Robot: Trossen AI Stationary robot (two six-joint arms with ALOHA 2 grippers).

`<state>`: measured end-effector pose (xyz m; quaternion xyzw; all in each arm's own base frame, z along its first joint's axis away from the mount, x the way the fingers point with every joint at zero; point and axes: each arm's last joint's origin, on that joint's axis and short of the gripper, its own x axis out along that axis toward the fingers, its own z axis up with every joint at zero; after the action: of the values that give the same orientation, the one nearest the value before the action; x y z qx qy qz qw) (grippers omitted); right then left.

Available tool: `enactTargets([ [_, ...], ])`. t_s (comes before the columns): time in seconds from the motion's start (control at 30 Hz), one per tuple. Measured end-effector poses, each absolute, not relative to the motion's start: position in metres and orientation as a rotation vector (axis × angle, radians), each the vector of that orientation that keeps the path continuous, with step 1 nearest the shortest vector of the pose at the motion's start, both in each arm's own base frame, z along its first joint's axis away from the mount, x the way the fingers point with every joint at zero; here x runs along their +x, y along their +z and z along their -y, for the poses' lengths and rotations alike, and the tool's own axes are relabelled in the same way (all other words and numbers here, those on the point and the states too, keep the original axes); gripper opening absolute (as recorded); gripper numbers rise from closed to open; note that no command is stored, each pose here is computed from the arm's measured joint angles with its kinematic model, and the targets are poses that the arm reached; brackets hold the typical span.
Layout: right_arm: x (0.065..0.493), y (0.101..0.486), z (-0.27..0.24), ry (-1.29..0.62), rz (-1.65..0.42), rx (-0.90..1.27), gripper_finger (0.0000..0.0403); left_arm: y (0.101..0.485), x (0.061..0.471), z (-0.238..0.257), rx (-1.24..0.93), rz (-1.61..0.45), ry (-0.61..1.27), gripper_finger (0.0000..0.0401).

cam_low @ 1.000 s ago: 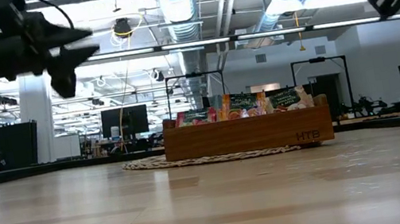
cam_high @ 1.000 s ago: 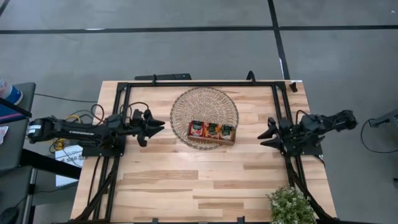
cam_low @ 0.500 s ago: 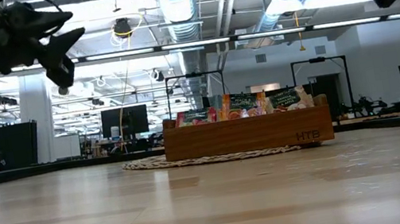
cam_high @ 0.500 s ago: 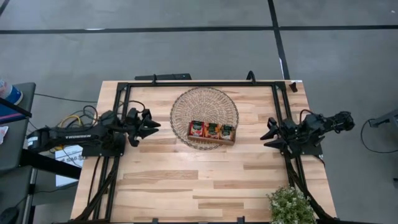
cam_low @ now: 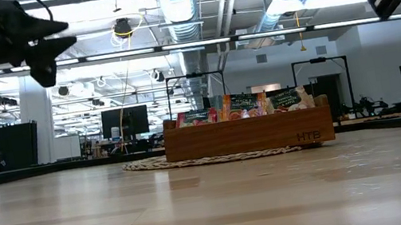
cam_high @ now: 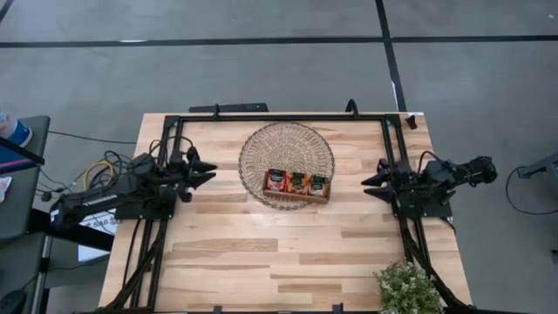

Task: Pick & Place Tea
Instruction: Return to Home Position

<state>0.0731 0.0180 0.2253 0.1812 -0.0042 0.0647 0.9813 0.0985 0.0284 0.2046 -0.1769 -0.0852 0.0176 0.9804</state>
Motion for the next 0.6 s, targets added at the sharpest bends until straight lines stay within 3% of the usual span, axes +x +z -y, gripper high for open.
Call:
enactTargets([
  [0.23, 0.075, 0.217, -0.015, -0.010, -0.061, 0.344, 0.0131, 0.200, 0.098, -0.031, -0.254, 0.137, 0.290, 0.0129],
  [0.6, 0.072, 0.216, -0.013, -0.044, -0.073, 0.315, 0.0131, 0.189, 0.097, -0.030, -0.230, 0.146, 0.287, 0.0129],
])
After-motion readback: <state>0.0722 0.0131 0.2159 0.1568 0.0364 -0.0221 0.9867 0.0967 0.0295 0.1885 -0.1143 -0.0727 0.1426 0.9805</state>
